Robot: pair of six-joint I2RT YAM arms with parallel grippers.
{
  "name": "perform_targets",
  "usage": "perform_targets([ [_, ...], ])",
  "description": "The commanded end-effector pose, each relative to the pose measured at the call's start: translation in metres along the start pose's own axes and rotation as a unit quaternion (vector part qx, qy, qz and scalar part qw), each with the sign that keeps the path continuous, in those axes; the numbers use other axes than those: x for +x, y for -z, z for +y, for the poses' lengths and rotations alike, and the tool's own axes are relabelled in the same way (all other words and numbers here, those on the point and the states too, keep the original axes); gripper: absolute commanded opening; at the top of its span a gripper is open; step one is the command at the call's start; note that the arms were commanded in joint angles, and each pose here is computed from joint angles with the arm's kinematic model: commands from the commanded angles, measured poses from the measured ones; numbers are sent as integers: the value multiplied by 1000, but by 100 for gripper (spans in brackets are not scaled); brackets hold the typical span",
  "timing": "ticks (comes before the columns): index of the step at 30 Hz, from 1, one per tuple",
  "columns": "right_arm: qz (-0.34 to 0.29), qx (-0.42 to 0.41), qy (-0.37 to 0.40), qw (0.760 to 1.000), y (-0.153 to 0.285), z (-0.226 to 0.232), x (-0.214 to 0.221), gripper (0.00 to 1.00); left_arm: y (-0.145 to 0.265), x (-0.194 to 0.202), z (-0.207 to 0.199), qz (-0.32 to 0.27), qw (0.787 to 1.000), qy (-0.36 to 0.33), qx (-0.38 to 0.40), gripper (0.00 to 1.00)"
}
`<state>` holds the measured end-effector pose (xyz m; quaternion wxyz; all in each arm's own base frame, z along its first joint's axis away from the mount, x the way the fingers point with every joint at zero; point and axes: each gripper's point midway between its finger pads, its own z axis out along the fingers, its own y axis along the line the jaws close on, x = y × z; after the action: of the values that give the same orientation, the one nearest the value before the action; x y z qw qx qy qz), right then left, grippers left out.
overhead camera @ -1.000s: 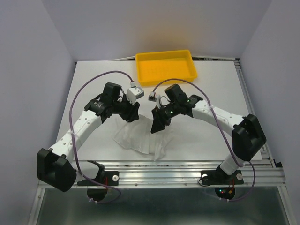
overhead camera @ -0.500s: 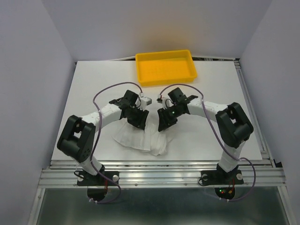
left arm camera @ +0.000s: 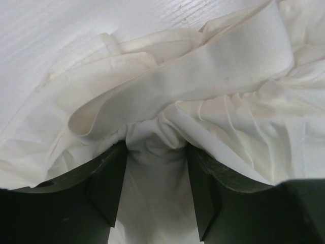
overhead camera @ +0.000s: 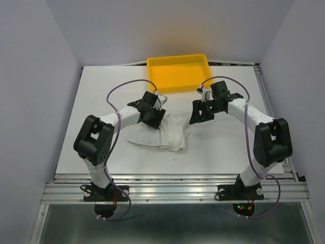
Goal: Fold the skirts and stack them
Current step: Fold the skirt, then neatly place the folded skirt to the corner
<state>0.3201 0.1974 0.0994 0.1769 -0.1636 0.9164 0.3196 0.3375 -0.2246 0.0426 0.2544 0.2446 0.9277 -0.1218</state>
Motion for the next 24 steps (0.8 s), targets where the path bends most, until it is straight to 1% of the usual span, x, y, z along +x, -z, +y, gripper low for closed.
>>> perform_targets([
  [1, -54, 2, 43, 998, 37, 23, -31, 70, 45, -30, 7, -63, 998, 0, -32, 66],
  [2, -69, -2, 48, 997, 41, 28, -36, 71, 62, -38, 4, -90, 996, -1, -27, 76],
  [3, -73, -2, 45, 996, 43, 29, -37, 72, 71, -46, 0, -112, 994, 8, -16, 90],
  [4, -75, -1, 43, 996, 44, 30, -38, 73, 79, -49, -4, -124, 992, 11, -8, 98],
  [5, -77, 3, 43, 996, 45, 29, -38, 74, 94, -59, -7, -147, 989, 12, 0, 98],
  [7, -78, 23, 39, 996, 45, 22, -37, 76, 106, -63, -17, -154, 988, 23, 20, 98],
  [8, -78, 30, 37, 996, 45, 19, -36, 81, 111, -65, -21, -160, 986, 29, 29, 98],
  [10, -78, 51, 30, 995, 46, 12, -34, 86, 111, -57, -29, -148, 986, 65, 31, 98],
  [12, -78, 65, 29, 994, 47, 8, -34, 94, 105, -47, -34, -134, 988, 77, 24, 99],
  [13, -81, 72, 29, 994, 49, 6, -36, 100, 99, -38, -40, -123, 988, 87, 26, 98],
  [18, -85, 96, 29, 991, 50, -2, -38, 100, 71, -15, -58, -84, 991, 100, 35, 99],
  [21, -82, 99, 27, 991, 48, -5, -38, 100, 44, -1, -56, -50, 994, 97, 4, 99],
  [24, -83, 104, 30, 991, 49, -7, -40, 100, 12, 12, -36, -6, 994, 98, -53, 99],
])
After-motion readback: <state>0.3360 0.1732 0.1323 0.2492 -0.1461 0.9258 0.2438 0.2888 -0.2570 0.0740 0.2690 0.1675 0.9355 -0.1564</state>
